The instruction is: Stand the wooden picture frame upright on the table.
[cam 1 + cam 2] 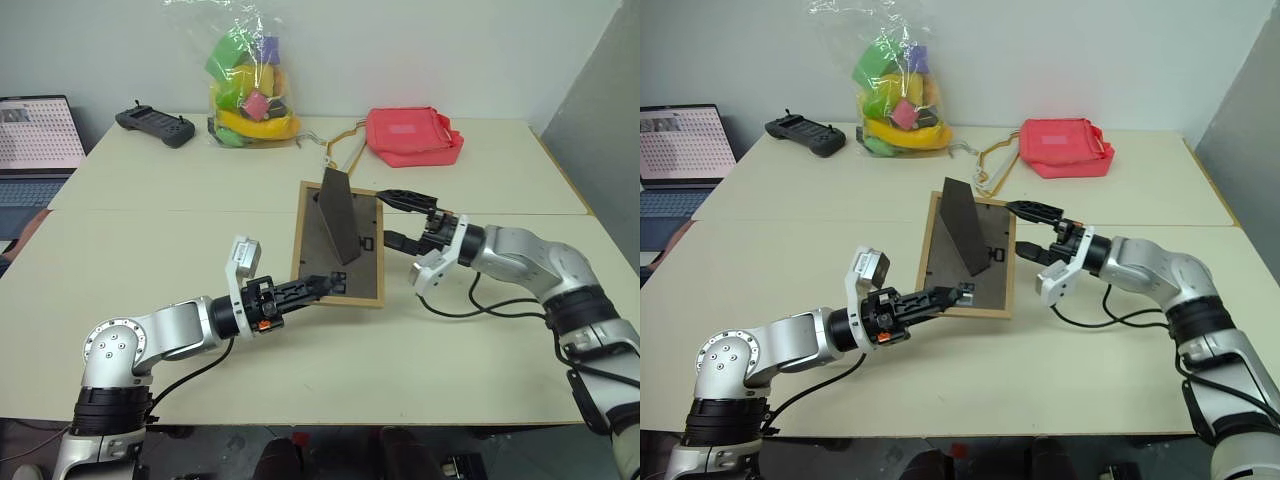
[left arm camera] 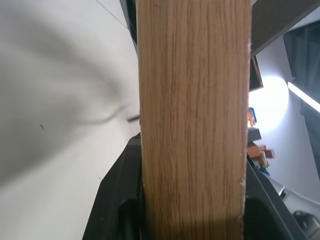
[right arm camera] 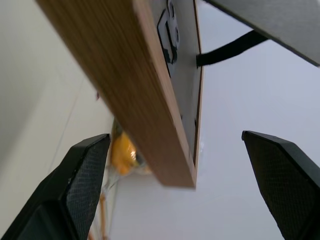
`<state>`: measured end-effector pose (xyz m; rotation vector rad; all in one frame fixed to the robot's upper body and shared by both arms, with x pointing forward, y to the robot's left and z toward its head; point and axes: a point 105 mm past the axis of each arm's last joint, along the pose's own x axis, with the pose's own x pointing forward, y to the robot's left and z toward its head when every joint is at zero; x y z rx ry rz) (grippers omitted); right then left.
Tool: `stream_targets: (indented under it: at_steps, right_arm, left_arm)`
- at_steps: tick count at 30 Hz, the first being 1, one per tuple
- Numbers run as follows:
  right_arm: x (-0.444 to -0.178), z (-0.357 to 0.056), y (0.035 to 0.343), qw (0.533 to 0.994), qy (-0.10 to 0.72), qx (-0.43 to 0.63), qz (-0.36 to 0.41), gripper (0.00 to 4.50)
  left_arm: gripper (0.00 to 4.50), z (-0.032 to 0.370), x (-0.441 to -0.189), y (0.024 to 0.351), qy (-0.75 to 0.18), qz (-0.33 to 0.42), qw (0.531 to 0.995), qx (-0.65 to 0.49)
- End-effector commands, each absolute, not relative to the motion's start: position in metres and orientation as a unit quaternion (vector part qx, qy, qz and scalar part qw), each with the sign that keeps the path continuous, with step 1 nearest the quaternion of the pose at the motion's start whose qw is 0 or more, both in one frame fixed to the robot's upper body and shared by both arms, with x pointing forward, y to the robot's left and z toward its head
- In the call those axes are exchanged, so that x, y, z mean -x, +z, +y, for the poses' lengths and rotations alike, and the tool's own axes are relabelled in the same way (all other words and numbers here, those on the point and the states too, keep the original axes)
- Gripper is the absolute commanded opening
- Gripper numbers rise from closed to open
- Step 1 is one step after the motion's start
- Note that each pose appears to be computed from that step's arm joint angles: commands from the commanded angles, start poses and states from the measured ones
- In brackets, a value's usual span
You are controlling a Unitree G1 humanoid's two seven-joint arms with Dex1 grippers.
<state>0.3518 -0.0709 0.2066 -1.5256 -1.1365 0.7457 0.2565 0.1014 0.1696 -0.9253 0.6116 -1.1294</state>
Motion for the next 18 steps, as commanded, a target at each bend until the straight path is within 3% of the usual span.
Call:
stream_targets:
  at_steps: [1,5,15,18]
  right_arm:
    - [-0.349,-0.0564,0.217,0.495,0.305,0.627,-0.519,4.46]
    - [-0.349,-0.0605,0.2183,0.501,0.313,0.614,-0.524,3.97]
    - [-0.3419,-0.0626,0.2238,0.494,0.312,0.6,-0.547,1.64]
    - [-0.34,-0.0617,0.2259,0.493,0.312,0.595,-0.553,1.47]
  left_arm:
    - [1.3,0.0945,-0.2433,0.1836,-0.546,0.253,0.684,0.413]
    - [1.3,0.0965,-0.2432,0.182,-0.541,0.251,0.685,0.419]
    - [1.3,0.098,-0.2425,0.1784,-0.534,0.25,0.684,0.429]
    - [1.3,0.0978,-0.2433,0.1794,-0.536,0.25,0.683,0.428]
